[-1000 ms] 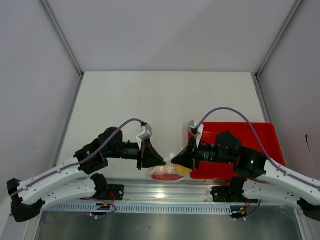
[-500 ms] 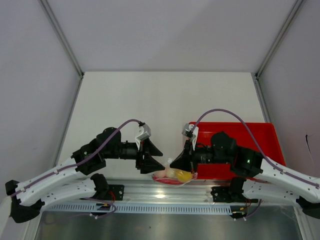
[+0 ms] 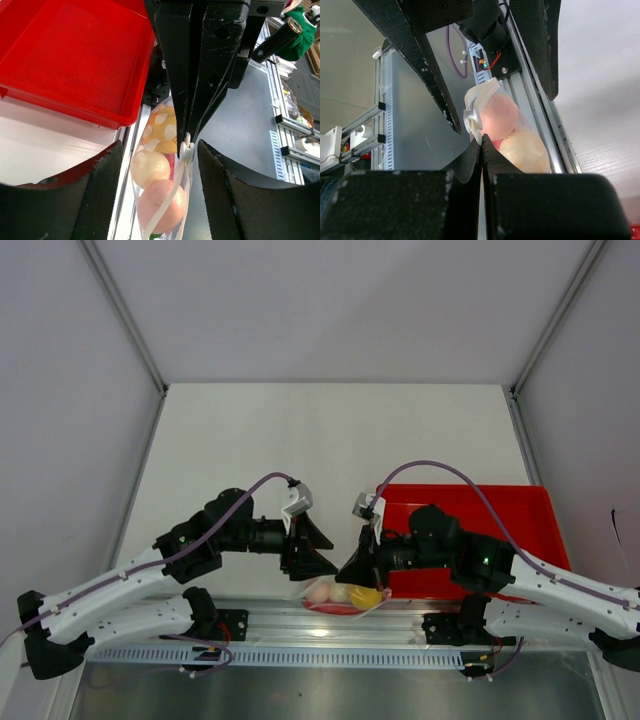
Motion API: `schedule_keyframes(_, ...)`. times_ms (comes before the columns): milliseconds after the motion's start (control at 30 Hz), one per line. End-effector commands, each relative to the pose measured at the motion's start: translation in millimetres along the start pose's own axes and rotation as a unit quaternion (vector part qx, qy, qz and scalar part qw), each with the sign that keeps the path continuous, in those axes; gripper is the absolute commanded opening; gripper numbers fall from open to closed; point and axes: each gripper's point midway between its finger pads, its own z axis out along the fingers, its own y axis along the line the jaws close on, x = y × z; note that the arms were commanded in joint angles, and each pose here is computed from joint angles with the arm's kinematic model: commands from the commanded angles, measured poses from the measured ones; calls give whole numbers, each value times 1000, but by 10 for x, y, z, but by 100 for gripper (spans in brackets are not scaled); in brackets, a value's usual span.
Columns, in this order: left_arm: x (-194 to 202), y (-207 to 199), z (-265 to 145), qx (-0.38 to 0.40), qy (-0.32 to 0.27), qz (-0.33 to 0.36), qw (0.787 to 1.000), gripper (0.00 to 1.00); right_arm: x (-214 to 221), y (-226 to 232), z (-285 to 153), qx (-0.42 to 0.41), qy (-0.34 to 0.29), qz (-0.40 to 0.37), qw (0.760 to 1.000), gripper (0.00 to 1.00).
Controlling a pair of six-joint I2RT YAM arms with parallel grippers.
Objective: Place the food in the zip-top bag and seal the zipper
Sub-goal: Zip the zipper food storage bag at the center of the board.
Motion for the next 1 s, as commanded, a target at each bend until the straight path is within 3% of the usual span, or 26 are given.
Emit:
schedule_keyframes(0,-242,-133,-14,25,-29,30,999,63,-143,114,-11,-21,-28,-12,999,0)
schedule_keyframes(100,-351,-211,-51,34,-39,38,998,56,-158,114,-21,-19,-31,-13,999,0)
schedule_keyframes(233,-124,-151,-30,36,-19,24,999,46,-182,93,-37,-12,-39,-13,999,0)
schedule_keyframes(333,-91,-191,-52,47,-19,23,998,25,-182,97,-29,-15,-44,-13,999,0)
schedule_keyframes(400,-83,-204,-54,50,-16,20,998,19,-192,98,-24,-16,-49,-13,999,0)
schedule_keyframes(467,-64,-219,-47,56,-8,17,998,21,-187,86,-9,-15,-47,-12,999,0)
schedule_keyframes(533,-72,-225,-45,57,-9,15,998,31,-189,89,0,-16,-46,-13,999,0)
schedule_keyframes(667,-59,-232,-36,61,-6,14,998,36,-199,101,6,-19,-46,-15,999,0)
schedule_keyframes(967,-19,-256,-17,73,2,8,997,37,-209,125,8,-24,-46,-17,999,0)
